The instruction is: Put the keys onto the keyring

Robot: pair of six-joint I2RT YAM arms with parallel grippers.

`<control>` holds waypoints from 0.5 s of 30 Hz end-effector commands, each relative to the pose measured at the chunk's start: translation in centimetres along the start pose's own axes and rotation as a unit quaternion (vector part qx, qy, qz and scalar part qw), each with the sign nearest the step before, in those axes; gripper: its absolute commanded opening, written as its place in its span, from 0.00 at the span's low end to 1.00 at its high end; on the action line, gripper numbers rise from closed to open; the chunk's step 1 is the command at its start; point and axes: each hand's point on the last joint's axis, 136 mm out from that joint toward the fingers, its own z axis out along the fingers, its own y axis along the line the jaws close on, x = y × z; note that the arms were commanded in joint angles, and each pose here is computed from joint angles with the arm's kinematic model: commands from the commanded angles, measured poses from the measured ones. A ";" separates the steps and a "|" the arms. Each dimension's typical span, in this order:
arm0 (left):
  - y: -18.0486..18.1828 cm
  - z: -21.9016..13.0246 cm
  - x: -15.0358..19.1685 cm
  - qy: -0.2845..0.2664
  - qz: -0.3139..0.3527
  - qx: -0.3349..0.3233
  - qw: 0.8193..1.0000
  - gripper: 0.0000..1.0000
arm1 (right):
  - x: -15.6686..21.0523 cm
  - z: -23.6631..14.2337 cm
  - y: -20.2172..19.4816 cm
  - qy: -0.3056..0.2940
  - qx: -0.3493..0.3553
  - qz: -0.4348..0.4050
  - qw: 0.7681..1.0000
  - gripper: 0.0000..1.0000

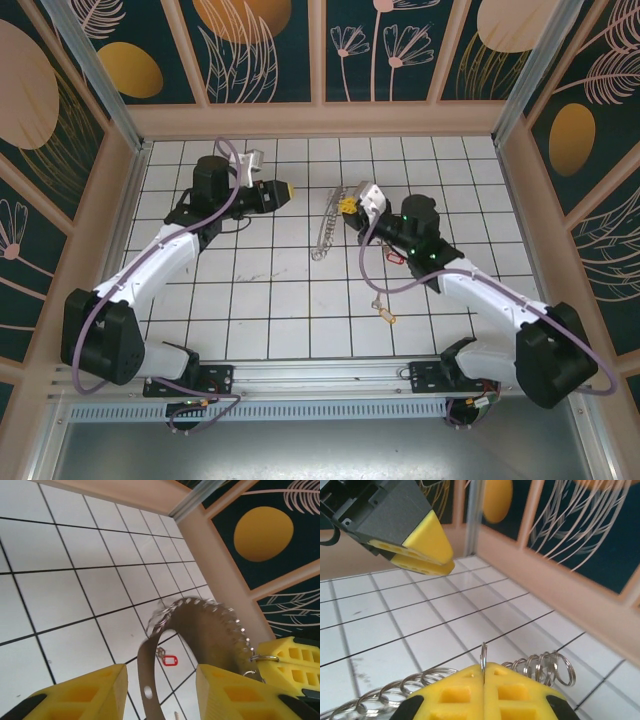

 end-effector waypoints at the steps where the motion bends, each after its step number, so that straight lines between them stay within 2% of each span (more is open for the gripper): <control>1: -0.8 -1.5 -1.7 -0.059 0.034 -0.001 0.998 0.42 | 1.4 1.1 0.8 0.049 -0.061 0.063 0.995 0.00; 4: -0.5 -2.0 -1.2 -0.073 0.048 -0.002 0.996 0.40 | 2.6 2.0 1.9 0.065 -0.094 0.088 0.989 0.00; 7: -0.7 -2.7 -0.6 -0.086 0.078 0.006 0.993 0.38 | 3.5 2.6 3.1 0.073 -0.117 0.080 0.987 0.00; 11: -3.0 -3.8 1.4 -0.101 0.154 0.085 0.979 0.34 | 3.6 2.6 4.7 0.064 -0.150 0.044 0.986 0.00; 15: -4.7 -4.1 4.2 -0.085 0.228 0.140 0.960 0.32 | 4.1 2.8 5.3 0.067 -0.166 0.019 0.984 0.00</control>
